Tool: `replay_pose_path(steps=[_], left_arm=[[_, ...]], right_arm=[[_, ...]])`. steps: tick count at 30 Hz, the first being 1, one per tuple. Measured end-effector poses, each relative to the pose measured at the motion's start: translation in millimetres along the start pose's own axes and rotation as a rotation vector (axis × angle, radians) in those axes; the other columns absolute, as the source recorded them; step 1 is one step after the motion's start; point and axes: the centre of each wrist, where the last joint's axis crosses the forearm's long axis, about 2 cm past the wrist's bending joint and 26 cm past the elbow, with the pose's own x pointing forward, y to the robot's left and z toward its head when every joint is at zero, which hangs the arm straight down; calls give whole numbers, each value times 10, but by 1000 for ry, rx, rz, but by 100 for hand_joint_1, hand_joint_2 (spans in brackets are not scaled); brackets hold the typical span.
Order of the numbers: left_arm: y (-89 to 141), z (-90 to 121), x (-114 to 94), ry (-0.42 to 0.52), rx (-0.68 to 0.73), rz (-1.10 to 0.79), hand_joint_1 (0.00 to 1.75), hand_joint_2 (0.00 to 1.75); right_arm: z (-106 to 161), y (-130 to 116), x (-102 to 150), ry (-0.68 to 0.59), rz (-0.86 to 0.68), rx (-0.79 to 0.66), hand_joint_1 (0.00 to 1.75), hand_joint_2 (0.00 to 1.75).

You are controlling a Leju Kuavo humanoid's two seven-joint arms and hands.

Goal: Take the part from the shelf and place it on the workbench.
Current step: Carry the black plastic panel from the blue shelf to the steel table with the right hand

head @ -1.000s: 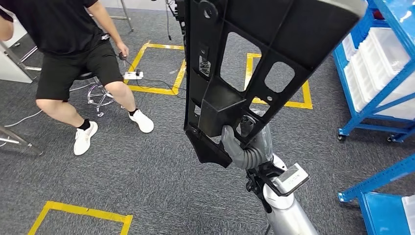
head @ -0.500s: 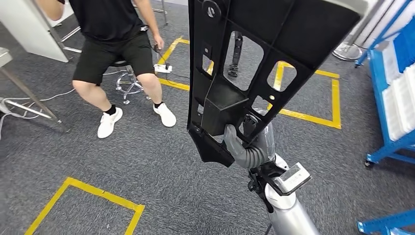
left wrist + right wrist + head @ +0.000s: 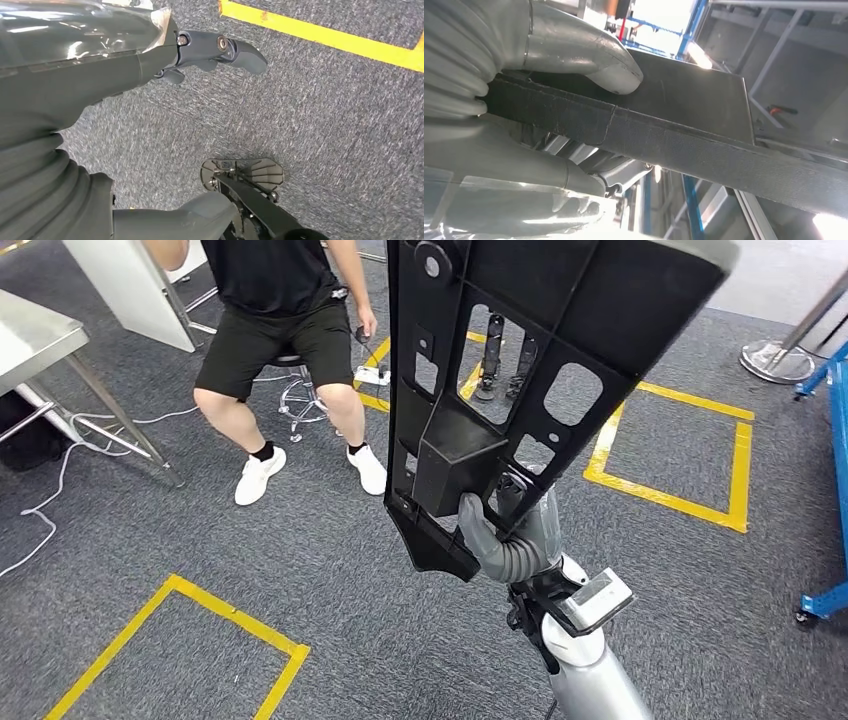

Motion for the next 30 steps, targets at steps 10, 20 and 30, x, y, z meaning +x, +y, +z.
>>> replay_pose_path(steps=[10, 20, 30], left_arm=[[2, -10, 17, -12, -9, 8, 0, 175], [-10, -8, 17, -12, -10, 10, 0, 175], [-7, 0, 1, -8, -13, 7, 0, 175]], right_arm=[[-14, -43, 13, -5, -6, 1, 175, 175], [19, -77, 7, 6, 2, -3, 175, 175], [27, -65, 6, 8, 1, -5, 175, 175]])
